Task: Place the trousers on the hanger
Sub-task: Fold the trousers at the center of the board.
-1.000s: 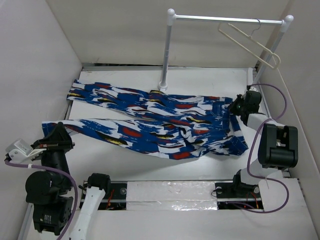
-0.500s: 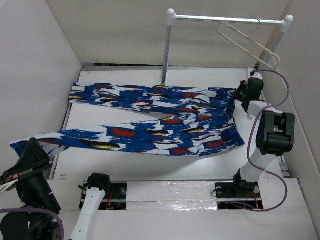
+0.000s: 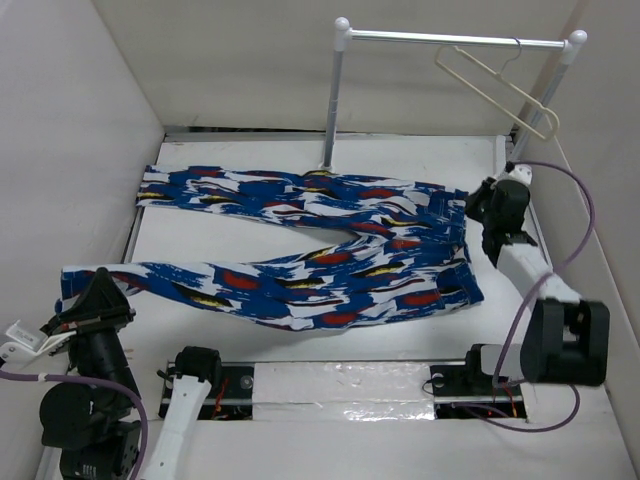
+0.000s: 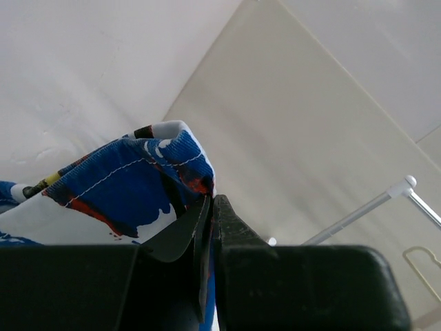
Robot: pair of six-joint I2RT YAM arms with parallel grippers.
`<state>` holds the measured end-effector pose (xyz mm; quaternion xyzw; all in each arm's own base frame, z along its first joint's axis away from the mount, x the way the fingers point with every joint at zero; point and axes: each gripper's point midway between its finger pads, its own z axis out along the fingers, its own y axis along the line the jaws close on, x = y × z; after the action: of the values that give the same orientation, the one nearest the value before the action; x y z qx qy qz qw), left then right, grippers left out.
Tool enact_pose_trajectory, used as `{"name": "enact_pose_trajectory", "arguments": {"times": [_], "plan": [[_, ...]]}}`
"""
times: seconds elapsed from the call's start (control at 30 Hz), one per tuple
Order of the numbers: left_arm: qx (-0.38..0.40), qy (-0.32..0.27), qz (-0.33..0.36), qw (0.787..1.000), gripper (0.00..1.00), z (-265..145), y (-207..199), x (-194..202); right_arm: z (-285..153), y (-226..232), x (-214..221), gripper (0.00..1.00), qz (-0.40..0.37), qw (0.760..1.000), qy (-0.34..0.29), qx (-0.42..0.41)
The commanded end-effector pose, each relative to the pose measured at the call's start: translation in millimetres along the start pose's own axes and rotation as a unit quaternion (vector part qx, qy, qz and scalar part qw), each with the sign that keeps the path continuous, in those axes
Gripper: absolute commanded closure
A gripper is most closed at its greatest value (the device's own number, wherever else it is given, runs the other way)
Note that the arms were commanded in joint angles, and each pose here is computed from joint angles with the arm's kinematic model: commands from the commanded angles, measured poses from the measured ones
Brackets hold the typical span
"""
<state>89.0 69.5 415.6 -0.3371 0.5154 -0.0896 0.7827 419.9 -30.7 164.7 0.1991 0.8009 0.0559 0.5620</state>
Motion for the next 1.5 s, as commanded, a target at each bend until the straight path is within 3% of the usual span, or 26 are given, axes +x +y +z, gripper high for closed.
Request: {"name": "enact_pose_trajectory", "arguments": {"times": [0.0, 0.13, 0.2, 0.3, 0.43, 0.6, 0.93, 1.0, 1.07, 1.13, 1.23, 1.27, 1.3, 1.37, 1.47], "plan": [[0.037, -0.024, -0.033, 0.999, 1.00, -6.0, -10.0, -10.6, -46.5, -26.4, 19.5, 1.00, 0.010, 0.999, -0.005, 0.044], [0.061, -0.008, -0.042, 0.997, 1.00, -5.4, -14.6, 3.6, -78.7, -54.0, 63.8, 1.00, 0.010, 0.998, 0.019, 0.052], [0.076, 0.005, -0.041, 0.996, 1.00, -5.6, -17.5, 13.3, -83.0, -55.0, 85.7, 0.90, 0.019, 0.998, 0.051, 0.034], [0.088, 0.014, -0.037, 0.995, 1.00, -8.1, -16.8, 20.6, -85.9, -31.5, 109.7, 0.89, 0.032, 0.994, 0.102, -0.036], [0.086, 0.015, -0.028, 0.996, 1.00, -10.0, -11.7, 22.6, -84.8, -5.1, 120.5, 0.87, 0.064, 0.988, 0.108, -0.091], [0.084, 0.005, -0.026, 0.996, 1.00, -16.5, -5.6, 17.2, -57.9, -8.4, 122.8, 0.80, 0.070, 0.987, 0.128, -0.064], [0.073, 0.007, -0.022, 0.997, 1.00, -20.8, 1.1, 15.3, 12.3, 15.8, 101.0, 0.78, 0.095, 0.979, 0.145, -0.110], [0.069, 0.016, -0.014, 0.997, 1.00, -19.0, 2.7, 21.5, 23.9, 15.2, 99.1, 0.80, 0.097, 0.978, 0.149, -0.112], [0.065, 0.024, -0.007, 0.998, 1.00, -16.7, 4.8, 29.0, 33.7, 22.2, 80.3, 0.87, 0.090, 0.980, 0.132, -0.123], [0.065, 0.027, -0.006, 0.998, 1.00, -16.7, 6.2, 32.9, 34.4, 30.3, 65.5, 0.88, 0.083, 0.980, 0.120, -0.138], [0.064, 0.028, -0.008, 0.998, 1.00, -16.1, 8.6, 38.0, 16.9, 34.8, 46.2, 0.75, 0.060, 0.984, 0.093, -0.139], [0.062, 0.029, -0.008, 0.998, 1.00, -15.2, 9.8, 41.2, 7.4, 26.1, 57.9, 0.62, 0.054, 0.985, 0.105, -0.123], [0.064, 0.027, -0.010, 0.998, 1.00, -15.9, 9.9, 40.8, -4.8, 20.3, 43.8, 0.57, 0.047, 0.991, 0.078, -0.103], [0.065, 0.028, -0.012, 0.997, 1.00, -15.3, 10.5, 44.4, -26.3, -8.1, 73.1, 0.45, 0.042, 0.993, 0.101, -0.054], [0.077, 0.033, -0.018, 0.996, 1.00, -15.1, 8.3, 50.7, -59.5, -45.0, 76.9, 0.44, 0.061, 0.995, 0.074, 0.002]]}}
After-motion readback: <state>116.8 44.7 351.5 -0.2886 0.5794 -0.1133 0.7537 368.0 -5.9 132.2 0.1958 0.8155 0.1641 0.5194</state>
